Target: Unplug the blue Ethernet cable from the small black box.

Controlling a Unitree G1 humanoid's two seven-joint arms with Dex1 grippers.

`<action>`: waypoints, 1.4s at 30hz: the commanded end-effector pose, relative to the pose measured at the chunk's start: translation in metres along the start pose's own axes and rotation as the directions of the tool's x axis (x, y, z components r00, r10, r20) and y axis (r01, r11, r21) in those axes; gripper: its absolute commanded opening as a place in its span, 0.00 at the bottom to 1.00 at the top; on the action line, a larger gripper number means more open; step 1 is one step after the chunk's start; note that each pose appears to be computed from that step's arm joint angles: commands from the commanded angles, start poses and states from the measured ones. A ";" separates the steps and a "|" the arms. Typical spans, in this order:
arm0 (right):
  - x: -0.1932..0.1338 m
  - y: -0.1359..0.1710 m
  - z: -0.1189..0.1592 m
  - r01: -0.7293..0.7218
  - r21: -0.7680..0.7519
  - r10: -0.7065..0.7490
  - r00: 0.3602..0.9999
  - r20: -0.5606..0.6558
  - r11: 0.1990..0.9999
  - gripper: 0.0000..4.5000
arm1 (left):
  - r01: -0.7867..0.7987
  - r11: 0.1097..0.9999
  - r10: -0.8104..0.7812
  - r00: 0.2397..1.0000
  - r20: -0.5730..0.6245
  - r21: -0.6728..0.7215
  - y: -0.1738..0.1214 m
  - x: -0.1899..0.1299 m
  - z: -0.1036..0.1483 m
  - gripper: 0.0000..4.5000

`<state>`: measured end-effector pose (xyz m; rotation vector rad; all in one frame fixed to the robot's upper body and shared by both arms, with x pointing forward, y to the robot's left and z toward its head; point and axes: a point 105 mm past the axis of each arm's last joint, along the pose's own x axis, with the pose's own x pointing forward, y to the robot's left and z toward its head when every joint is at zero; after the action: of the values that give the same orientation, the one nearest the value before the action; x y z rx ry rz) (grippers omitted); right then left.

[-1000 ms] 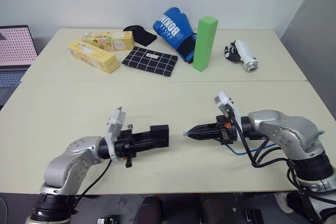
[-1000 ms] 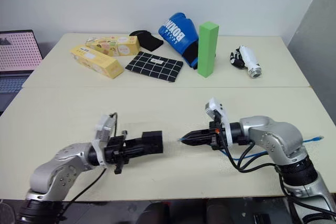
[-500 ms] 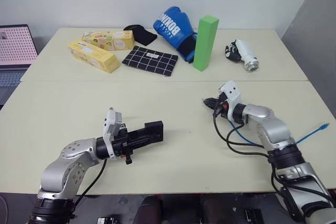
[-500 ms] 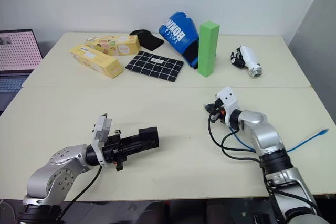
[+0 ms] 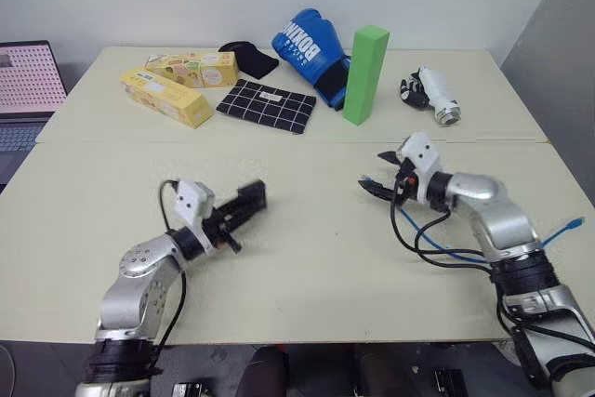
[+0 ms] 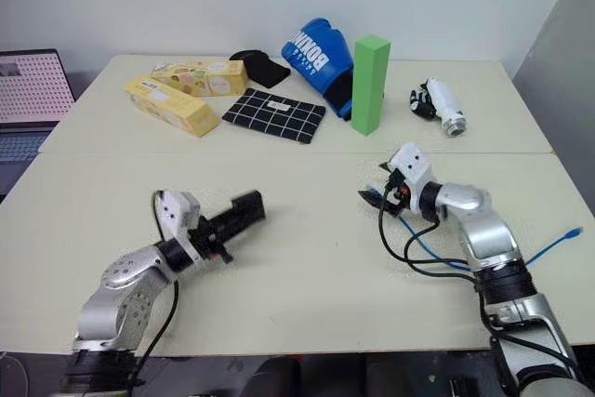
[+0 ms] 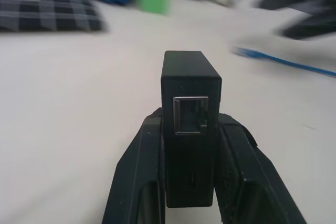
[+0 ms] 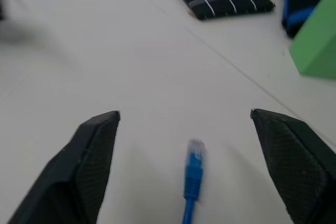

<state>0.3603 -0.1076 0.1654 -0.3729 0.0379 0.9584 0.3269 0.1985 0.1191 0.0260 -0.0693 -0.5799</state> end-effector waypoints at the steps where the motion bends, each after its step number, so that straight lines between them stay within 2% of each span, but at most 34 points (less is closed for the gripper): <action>1: 0.007 0.034 0.044 -0.166 -0.049 0.171 0.979 0.112 0.985 0.95 | -0.242 0.960 0.223 0.965 0.135 0.143 0.039 -0.009 0.018 0.18; 4: 0.018 0.057 0.059 -0.237 -0.080 0.245 0.962 0.120 0.968 0.95 | -0.382 0.901 0.346 0.919 0.190 0.205 0.062 -0.018 0.017 0.18; 6: 0.026 0.063 0.065 -0.243 -0.084 0.252 0.961 0.116 0.966 0.95 | -0.442 0.879 0.408 0.891 0.199 0.180 0.073 -0.022 0.012 0.18; 11: 0.035 0.073 0.068 -0.271 -0.097 0.280 0.955 0.097 0.958 0.95 | -0.510 0.850 0.485 0.856 0.181 0.136 0.084 -0.026 -0.006 0.18; 17: 0.036 0.074 0.065 -0.272 -0.103 0.280 0.957 0.079 0.957 0.95 | -0.518 0.852 0.508 0.853 0.118 0.073 0.083 -0.029 -0.028 0.18; 18: 0.036 0.074 0.065 -0.272 -0.103 0.280 0.957 0.077 0.957 0.95 | -0.517 0.853 0.509 0.854 0.112 0.069 0.083 -0.030 -0.030 0.33; 19: 0.036 0.074 0.064 -0.272 -0.102 0.280 0.957 0.076 0.957 0.95 | -0.519 0.853 0.511 0.853 0.107 0.063 0.083 -0.031 -0.032 0.35; 23: 0.035 0.075 0.063 -0.272 -0.099 0.279 0.958 0.071 0.957 0.95 | -0.507 0.860 0.502 0.860 0.092 0.055 0.079 -0.035 -0.036 0.57; 26: 0.034 0.076 0.063 -0.271 -0.096 0.278 0.958 0.072 0.958 0.95 | -0.516 0.855 0.513 0.856 0.073 0.042 0.078 -0.041 -0.038 0.67; 30: 0.034 0.077 0.062 -0.269 -0.091 0.276 0.958 0.073 0.959 0.95 | -0.511 0.858 0.510 0.860 0.034 0.052 0.073 -0.049 -0.039 0.87; 37: 0.027 0.066 0.047 -0.189 0.002 0.189 0.980 0.065 0.982 0.95 | -0.449 0.890 0.452 0.891 -0.027 0.074 0.057 -0.065 -0.011 0.87; 40: 0.016 0.060 0.035 -0.157 0.040 0.156 0.987 0.036 0.987 0.95 | -0.376 0.919 0.388 0.915 -0.108 0.119 0.047 -0.073 -0.005 0.87; 42: 0.000 0.045 0.026 -0.115 0.049 0.116 0.993 -0.001 0.992 0.95 | -0.268 0.957 0.284 0.942 -0.181 0.111 0.035 -0.082 0.004 0.87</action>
<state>0.3204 -0.0596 0.1593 -0.3234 0.1351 1.1005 0.2866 0.2800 0.1005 0.1540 0.0950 -0.2042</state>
